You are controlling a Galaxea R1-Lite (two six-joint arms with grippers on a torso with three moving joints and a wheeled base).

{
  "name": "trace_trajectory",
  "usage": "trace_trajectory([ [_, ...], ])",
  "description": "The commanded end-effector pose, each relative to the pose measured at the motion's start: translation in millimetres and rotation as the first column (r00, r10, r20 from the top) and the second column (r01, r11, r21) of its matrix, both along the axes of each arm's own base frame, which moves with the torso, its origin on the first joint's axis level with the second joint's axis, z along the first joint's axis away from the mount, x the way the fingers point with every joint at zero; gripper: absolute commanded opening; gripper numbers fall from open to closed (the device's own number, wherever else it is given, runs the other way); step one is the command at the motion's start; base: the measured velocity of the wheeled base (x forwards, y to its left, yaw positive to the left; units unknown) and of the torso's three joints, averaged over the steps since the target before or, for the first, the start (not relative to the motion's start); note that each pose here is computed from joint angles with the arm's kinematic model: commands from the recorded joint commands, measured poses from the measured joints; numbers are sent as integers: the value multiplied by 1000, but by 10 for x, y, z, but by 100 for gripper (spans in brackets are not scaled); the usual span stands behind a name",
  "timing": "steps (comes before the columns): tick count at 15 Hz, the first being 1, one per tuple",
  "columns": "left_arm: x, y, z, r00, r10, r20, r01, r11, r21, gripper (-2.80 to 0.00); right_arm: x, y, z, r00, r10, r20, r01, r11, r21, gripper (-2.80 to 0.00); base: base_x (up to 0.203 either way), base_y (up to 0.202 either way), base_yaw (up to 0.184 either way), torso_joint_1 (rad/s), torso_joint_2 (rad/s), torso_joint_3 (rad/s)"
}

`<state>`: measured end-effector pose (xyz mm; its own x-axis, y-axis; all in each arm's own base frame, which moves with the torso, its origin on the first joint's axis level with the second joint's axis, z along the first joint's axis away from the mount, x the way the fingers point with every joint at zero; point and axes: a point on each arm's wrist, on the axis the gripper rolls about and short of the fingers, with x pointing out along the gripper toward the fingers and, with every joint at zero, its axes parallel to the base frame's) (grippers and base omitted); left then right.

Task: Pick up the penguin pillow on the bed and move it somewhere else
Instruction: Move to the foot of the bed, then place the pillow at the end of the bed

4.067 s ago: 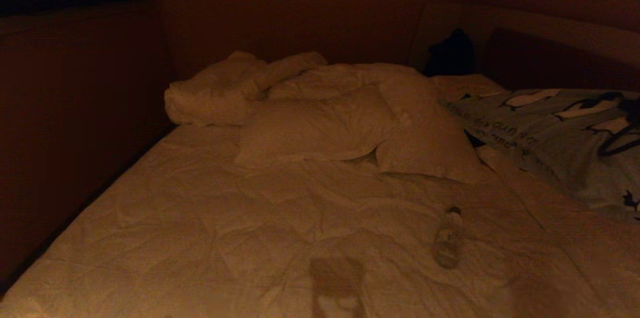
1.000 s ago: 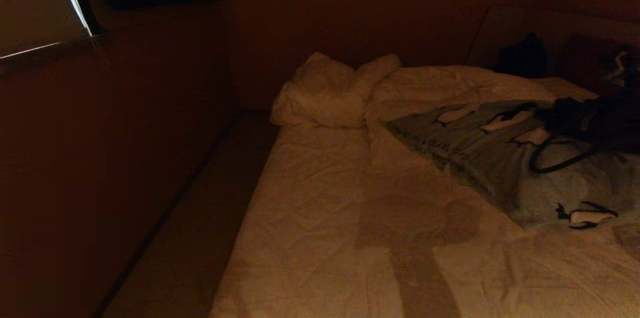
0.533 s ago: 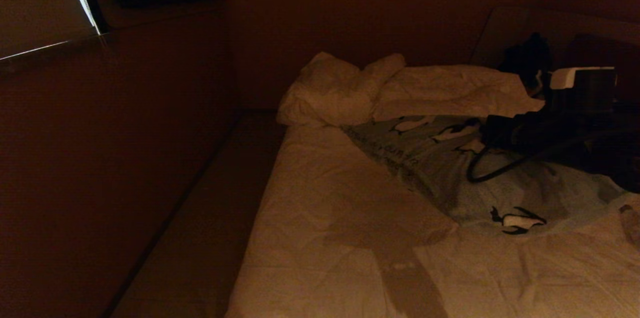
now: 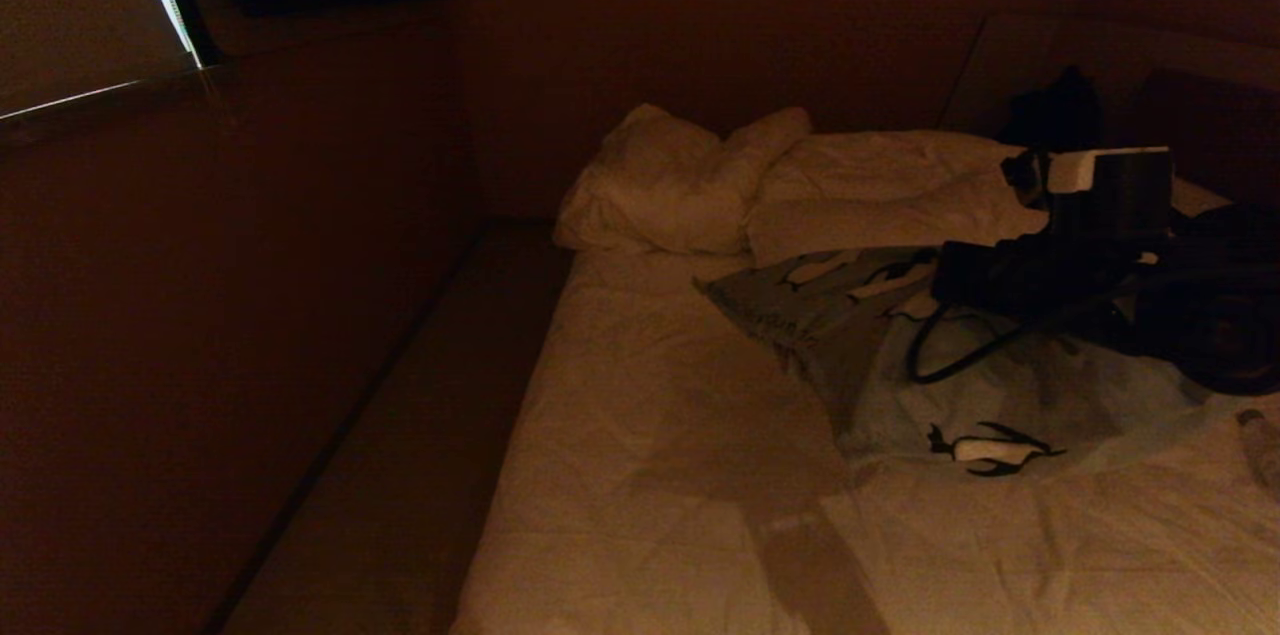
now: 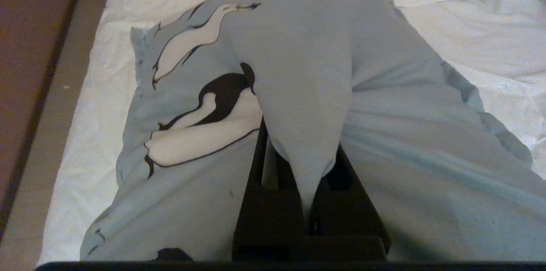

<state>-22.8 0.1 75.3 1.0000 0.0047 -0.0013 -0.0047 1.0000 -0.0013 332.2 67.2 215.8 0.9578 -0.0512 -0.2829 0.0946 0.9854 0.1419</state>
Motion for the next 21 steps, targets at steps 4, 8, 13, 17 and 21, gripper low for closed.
trace_trajectory([
  [4,0,0,0,1000,1,0,-1,1000,0,-280,149,372,-222,995,-97,-28,96,994,-49,-280,0,0,0,0,0,0],
  [8,0,0,0,1000,0,0,0,1000,0,-280,120,670,-338,997,-54,-48,52,997,-52,-280,0,0,0,0,0,0],
  [13,0,0,0,1000,0,0,0,1000,0,-280,275,836,-176,996,89,6,-89,996,-8,-280,0,0,0,0,0,0],
  [17,0,0,0,1000,1,0,-1,1000,0,-280,293,928,-137,901,434,7,-434,901,17,-280,0,0,0,0,0,0],
  [21,0,0,0,1000,1,0,-1,1000,1,-280,559,1027,-464,779,625,-46,-626,780,-2,-280,0,0,0,0,0,0],
])
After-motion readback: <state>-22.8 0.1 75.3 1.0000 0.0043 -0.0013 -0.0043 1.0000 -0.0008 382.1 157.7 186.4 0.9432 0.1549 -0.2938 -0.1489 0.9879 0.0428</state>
